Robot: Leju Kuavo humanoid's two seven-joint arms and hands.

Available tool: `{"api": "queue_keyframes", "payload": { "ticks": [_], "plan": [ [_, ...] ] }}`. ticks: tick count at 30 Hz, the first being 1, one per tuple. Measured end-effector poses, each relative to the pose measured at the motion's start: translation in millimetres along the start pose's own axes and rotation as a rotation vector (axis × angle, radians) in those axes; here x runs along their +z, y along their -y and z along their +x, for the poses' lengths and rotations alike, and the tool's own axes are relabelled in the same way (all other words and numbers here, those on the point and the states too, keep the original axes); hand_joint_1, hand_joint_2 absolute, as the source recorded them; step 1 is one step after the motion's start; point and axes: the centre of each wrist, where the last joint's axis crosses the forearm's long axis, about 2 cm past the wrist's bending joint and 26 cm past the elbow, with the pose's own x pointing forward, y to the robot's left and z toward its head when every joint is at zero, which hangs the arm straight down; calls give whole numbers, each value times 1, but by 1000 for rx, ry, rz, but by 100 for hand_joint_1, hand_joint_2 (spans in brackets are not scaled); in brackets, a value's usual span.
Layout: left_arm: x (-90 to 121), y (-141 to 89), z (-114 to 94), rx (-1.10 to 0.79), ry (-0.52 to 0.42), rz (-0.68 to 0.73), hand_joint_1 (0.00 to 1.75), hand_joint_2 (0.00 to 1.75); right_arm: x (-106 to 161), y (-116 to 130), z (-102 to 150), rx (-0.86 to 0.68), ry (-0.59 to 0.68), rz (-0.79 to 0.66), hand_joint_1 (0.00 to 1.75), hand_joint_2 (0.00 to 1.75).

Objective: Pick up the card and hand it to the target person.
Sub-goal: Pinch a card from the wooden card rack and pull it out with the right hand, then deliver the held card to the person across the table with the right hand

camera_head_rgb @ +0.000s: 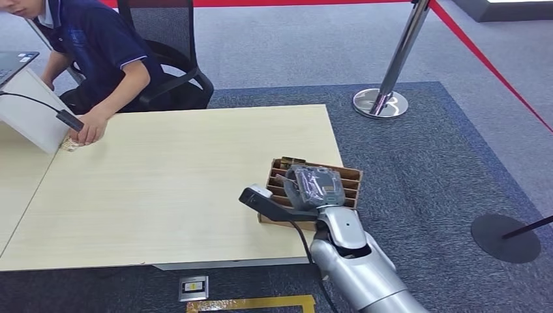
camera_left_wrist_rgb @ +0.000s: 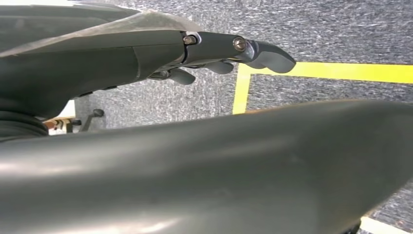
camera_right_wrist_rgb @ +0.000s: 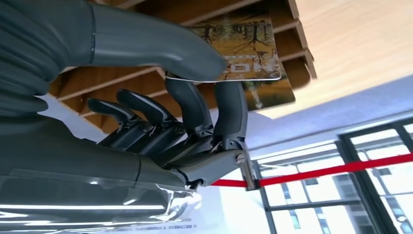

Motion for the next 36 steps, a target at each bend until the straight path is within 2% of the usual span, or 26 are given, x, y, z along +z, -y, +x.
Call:
{"api": "queue_keyframes", "payload": {
  "ticks": [6, 14, 21, 28, 36],
  "plan": [
    [0, 0, -1, 23, 5, 5, 0, 0, 7, 32, -5, -42, 66, -70, 175, 175],
    [0, 0, -1, 31, 7, 5, 0, 0, 5, 72, 3, -34, 187, -183, 175, 175],
    [0, 4, 2, 15, 17, -11, 0, 0, -39, 105, 16, 15, 234, -301, 175, 175],
    [1, 9, 3, 5, 12, -24, 0, 0, -87, 130, 42, 51, 271, -396, 175, 175],
    [2, 12, 3, -1, -9, -22, 0, 0, -112, 131, 61, 56, 292, -370, 175, 175]
  ]
}}
